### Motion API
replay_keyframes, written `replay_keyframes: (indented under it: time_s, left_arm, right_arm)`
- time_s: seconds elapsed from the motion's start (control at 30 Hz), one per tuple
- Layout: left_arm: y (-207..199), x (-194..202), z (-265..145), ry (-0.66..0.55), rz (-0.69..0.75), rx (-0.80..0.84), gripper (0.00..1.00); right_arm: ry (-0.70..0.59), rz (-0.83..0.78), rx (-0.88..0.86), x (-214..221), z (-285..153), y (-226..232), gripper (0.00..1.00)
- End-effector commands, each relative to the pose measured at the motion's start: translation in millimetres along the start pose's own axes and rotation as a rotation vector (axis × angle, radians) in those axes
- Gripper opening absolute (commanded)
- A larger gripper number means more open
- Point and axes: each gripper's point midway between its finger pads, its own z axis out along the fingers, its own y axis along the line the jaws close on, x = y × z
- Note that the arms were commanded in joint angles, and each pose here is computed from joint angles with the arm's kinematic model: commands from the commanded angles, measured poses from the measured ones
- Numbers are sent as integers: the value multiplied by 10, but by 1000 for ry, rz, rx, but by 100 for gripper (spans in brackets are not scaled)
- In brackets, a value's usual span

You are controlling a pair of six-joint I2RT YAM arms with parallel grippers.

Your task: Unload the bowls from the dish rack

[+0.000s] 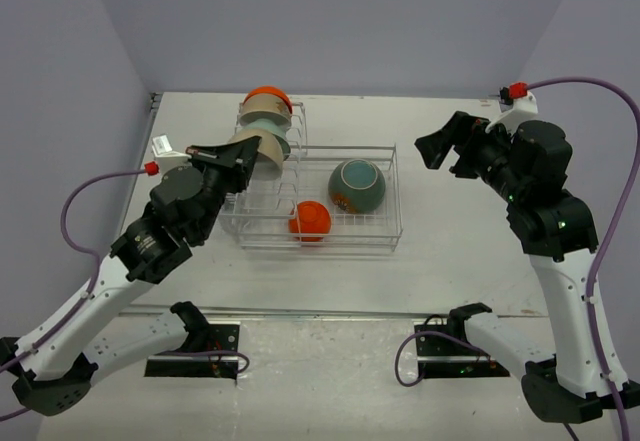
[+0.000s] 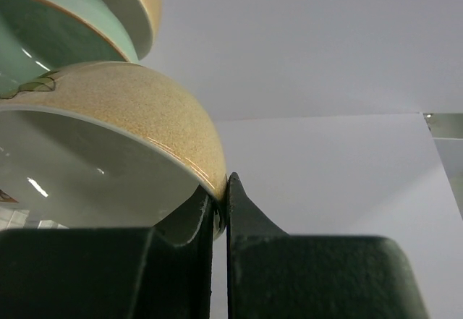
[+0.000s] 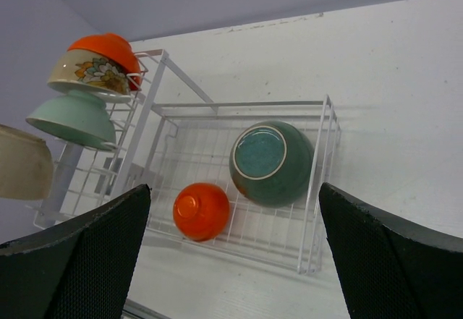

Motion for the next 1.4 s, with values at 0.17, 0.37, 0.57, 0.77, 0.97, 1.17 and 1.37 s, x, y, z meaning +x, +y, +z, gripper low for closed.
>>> replay_keyframes:
  time_s: [0.17, 0.37, 0.57, 0.77, 0.97, 1.17, 1.37]
  left_arm:
    - [-766, -448, -404, -80, 42, 140, 0]
    - [-913, -1159, -816, -284, 246, 13, 0]
    - [-717, -1709, -1111, -461, 492, -245, 0]
    - [-215, -1626, -874, -498, 702, -418, 0]
    - [131, -1562, -490, -475, 839, -543, 0]
    - [244, -1736, -80, -428, 864, -531, 0]
    - [337, -2230, 275, -385, 831, -572, 0]
  right_arm:
    - [-40, -16, 7, -102, -11, 6, 99]
    - [-42, -20, 6, -130, -27, 19, 99]
    - [-12, -8, -33, -100, 12, 96, 99]
    - [56, 18, -90, -29, 103, 217, 99]
    - [56, 17, -114, -50, 92, 268, 99]
    - [74, 0, -115, 22, 107, 246, 99]
    - [75, -10, -114, 0, 130, 262, 99]
